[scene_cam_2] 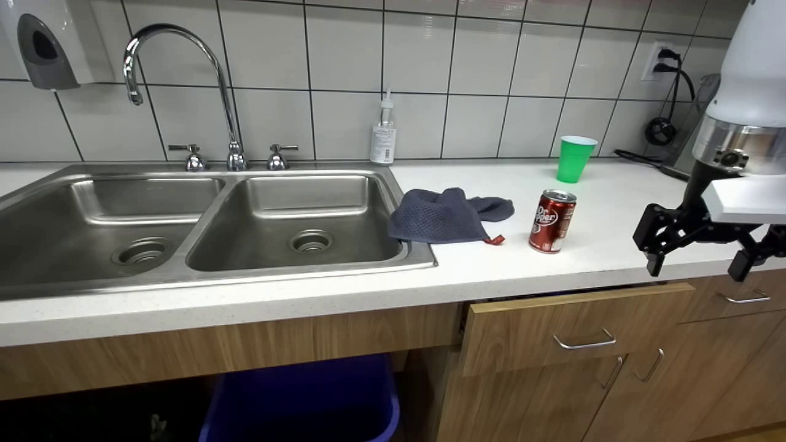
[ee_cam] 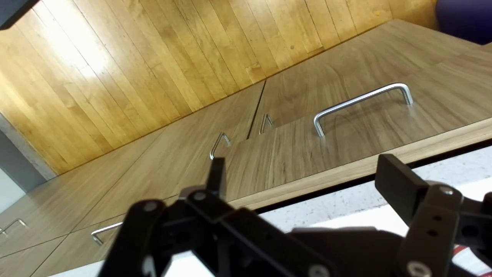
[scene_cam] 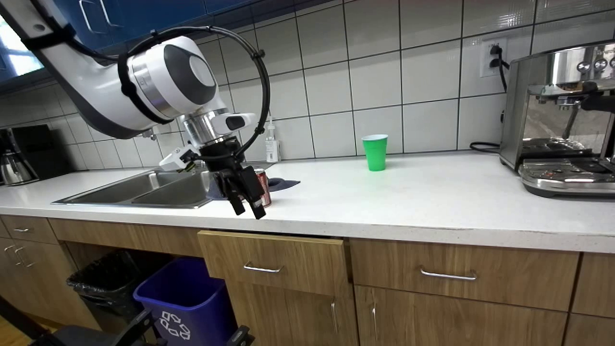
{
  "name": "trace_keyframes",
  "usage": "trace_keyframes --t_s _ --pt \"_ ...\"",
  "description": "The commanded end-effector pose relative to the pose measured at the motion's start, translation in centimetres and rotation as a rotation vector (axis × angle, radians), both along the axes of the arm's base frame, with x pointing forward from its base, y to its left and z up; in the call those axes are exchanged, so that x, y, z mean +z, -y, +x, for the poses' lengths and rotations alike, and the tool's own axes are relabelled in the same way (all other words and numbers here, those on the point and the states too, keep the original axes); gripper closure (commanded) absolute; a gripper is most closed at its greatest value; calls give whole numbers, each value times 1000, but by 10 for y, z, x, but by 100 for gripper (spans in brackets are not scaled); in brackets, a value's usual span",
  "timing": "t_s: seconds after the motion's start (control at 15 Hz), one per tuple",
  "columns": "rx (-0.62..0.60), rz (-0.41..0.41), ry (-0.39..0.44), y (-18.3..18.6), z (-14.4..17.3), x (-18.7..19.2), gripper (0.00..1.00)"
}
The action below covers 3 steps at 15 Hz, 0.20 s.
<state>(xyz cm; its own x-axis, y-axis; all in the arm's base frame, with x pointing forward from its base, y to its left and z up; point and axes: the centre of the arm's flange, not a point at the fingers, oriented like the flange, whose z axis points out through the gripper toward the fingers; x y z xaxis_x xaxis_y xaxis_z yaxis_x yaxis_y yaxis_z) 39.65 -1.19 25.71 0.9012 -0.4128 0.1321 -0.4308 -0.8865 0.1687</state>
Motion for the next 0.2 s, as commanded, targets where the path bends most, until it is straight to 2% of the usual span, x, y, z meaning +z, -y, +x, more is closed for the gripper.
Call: trace_keyframes --t_s 0.0,0.13 --pt "0 0 0 0 0 0 0" --pt "0 0 0 0 0 0 0"
